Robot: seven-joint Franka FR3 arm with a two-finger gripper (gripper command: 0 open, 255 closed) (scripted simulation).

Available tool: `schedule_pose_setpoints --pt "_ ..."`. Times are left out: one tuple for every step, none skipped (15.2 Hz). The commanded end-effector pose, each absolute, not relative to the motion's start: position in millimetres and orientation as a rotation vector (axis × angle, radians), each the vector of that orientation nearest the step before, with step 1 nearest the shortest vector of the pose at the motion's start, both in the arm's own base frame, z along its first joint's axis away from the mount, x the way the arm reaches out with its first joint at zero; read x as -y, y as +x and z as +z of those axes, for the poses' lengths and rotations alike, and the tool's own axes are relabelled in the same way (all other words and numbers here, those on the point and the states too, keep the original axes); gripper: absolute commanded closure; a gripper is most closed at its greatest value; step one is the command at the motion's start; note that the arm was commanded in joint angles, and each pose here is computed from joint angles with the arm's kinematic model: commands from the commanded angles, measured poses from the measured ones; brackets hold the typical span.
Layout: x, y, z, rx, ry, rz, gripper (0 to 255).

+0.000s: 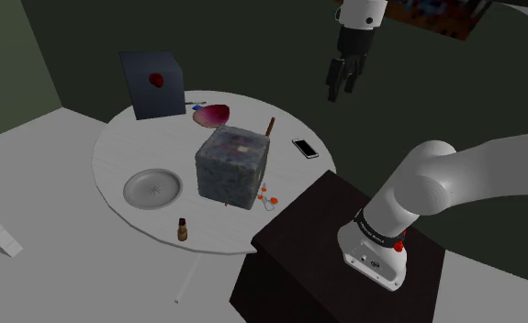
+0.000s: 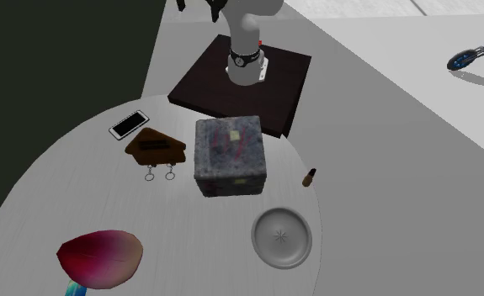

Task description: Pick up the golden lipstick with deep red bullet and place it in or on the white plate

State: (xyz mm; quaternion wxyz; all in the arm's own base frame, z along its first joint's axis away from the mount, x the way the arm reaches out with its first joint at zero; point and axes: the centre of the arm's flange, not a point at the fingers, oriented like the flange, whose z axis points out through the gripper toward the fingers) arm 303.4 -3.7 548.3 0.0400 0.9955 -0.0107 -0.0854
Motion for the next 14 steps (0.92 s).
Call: schedule_pose_setpoints --pt "3.7 303.4 548.3 0.033 3.050 -0.262 0" --pt "-6.5 303.3 540.5 0.035 3.052 -0.247 0" --pt "-16.8 303.2 532.6 0.037 3.054 -0.232 0" --pt "-27.0 303.3 524.7 0.038 3.056 -0.218 0" --pt "-37.2 303.4 516.9 0.040 3.057 -0.203 0" --pt "-47.4 303.6 509.0 0.042 3.059 -0.188 0" --pt "-57.7 303.9 501.2 0.044 3.061 -0.174 0" --pt "-67.9 304.3 493.3 0.046 3.062 -0.159 0" --pt "-78.1 304.8 485.5 0.048 3.064 -0.144 0" --pt "-88.4 305.3 477.7 0.050 3.065 -0.129 0" --pt "-98.6 306.0 469.9 0.052 3.066 -0.115 0" --pt "-108.9 306.7 462.1 0.054 3.067 -0.100 0" --pt "-119.1 307.5 454.3 0.056 3.068 -0.085 0" --pt "-129.4 308.4 446.6 0.057 3.069 -0.070 0"
